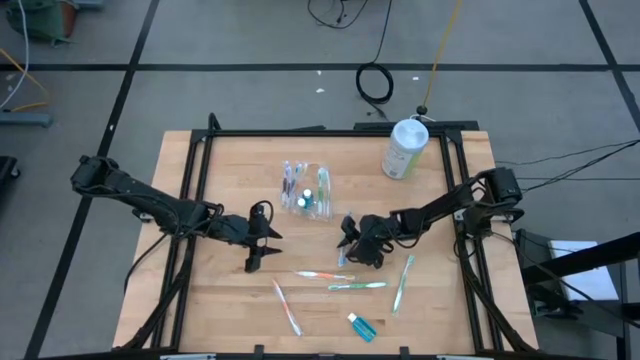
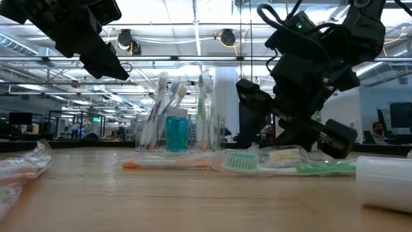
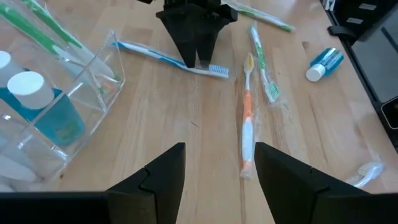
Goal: Pick & Place toothbrushing station
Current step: Put the blue toothbrush into the transparent organizer
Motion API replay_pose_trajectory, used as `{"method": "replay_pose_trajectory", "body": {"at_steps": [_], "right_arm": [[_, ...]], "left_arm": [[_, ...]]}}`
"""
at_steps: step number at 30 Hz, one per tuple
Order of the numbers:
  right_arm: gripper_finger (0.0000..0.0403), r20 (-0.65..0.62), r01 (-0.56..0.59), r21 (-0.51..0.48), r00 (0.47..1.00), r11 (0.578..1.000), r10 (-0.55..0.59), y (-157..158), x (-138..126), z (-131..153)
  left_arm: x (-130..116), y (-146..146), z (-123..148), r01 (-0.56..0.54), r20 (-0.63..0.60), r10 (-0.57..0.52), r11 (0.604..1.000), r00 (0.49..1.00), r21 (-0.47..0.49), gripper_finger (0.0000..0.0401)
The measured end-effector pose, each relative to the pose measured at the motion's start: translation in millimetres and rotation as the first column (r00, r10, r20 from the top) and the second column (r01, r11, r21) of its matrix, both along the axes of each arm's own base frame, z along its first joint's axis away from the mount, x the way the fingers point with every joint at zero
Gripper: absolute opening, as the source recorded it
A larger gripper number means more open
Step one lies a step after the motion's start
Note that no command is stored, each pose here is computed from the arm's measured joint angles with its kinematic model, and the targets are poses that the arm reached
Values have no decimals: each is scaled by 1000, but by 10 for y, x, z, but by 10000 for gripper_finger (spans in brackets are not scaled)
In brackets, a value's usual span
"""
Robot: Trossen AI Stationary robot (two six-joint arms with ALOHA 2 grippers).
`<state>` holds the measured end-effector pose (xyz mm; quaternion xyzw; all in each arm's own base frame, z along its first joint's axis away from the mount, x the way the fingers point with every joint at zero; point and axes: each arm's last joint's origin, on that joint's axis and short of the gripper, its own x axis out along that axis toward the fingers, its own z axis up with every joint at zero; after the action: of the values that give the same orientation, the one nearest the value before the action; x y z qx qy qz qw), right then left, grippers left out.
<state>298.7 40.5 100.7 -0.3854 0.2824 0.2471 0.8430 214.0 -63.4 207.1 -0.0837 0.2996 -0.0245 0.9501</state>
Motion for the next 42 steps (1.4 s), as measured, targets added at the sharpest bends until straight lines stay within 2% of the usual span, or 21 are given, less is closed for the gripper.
{"method": "replay_pose_trajectory", "body": {"at_steps": [7,12,20,25,28,30,33,36,38,42], "right_arm": [[77,-16,7,10,1000,1000,-7,7,-6,-30],[11,-7,44,52,999,998,-44,8,6,-21],[3,27,96,121,995,988,-100,38,13,71],[3,182,106,224,972,969,-149,61,42,403],[1,334,109,298,919,948,-211,54,59,684],[1,443,107,362,855,926,-271,23,67,883],[1,566,53,497,737,866,-370,-69,78,1127],[1,615,-6,594,648,805,-449,-170,68,1268],[1,627,-20,621,613,784,-481,-246,62,1313],[1,609,9,649,593,761,-526,-394,68,1311]], "left_arm": [[0,0,-1,0,-1,0,1000,1000,1,198],[-1,0,-1,0,-1,0,1000,1000,0,198],[-1,0,-1,1,-1,-1,1000,1000,2,198],[-1,0,-1,2,-1,-2,1000,1000,4,198],[-1,0,-1,2,-1,-2,1000,1000,3,198],[-1,-1,-1,3,-1,-3,1000,1000,3,198],[-2,-3,-1,4,-1,-4,1000,1000,3,198],[-2,-3,-2,4,-2,-4,1000,1000,3,198],[-4,-3,-4,4,-5,-4,1000,1000,4,198],[-4,-3,-4,4,-5,-4,1000,1000,4,198]]}}
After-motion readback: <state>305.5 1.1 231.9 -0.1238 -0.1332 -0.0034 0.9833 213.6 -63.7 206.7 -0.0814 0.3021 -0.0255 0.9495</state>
